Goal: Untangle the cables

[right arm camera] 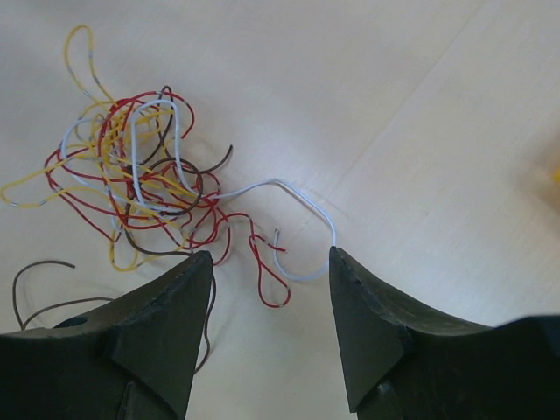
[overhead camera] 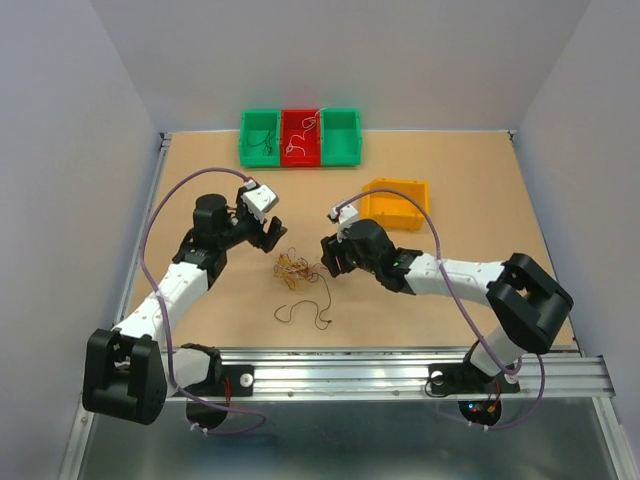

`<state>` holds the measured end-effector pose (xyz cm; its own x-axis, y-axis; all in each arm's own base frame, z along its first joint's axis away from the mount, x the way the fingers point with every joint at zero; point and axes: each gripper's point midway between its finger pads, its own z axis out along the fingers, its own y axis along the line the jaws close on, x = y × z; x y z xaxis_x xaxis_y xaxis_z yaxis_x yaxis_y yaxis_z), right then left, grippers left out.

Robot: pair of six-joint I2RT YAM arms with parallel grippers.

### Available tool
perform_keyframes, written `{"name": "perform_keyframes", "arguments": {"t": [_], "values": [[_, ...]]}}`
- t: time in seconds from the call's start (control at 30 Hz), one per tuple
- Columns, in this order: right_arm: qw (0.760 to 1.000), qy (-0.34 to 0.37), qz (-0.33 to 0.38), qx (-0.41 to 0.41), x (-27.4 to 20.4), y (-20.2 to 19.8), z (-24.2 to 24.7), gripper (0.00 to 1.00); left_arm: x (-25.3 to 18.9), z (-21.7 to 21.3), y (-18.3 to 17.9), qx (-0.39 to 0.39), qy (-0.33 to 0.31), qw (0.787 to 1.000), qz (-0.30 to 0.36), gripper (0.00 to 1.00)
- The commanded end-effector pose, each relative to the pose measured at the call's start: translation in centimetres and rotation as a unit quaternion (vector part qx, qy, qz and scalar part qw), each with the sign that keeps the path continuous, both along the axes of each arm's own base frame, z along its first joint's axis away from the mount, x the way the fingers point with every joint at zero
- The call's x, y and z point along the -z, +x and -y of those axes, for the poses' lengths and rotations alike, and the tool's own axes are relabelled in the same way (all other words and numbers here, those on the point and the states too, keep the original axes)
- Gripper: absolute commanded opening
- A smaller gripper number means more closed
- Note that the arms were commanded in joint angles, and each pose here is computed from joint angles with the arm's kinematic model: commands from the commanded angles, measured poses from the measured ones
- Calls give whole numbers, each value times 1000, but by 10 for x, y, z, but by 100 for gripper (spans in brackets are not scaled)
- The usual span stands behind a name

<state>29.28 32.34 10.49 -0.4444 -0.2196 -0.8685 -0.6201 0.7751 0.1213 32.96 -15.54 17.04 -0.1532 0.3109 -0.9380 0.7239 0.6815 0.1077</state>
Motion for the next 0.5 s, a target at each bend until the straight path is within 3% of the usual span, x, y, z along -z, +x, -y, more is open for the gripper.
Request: {"name": "perform_keyframes", "arguments": {"t": [0.0, 0.33, 0.47], "values": [[1000, 19, 4, 21, -16, 21, -11, 61, -39, 13, 2, 31, -29, 996, 75, 80], [996, -28, -21, 77, 16, 54, -8, 59, -33, 17, -3, 46, -10, 995, 93, 80], [996, -42, -43, 67, 32, 56, -12, 48, -31, 21, -9, 61, -9, 994, 95, 80]]}}
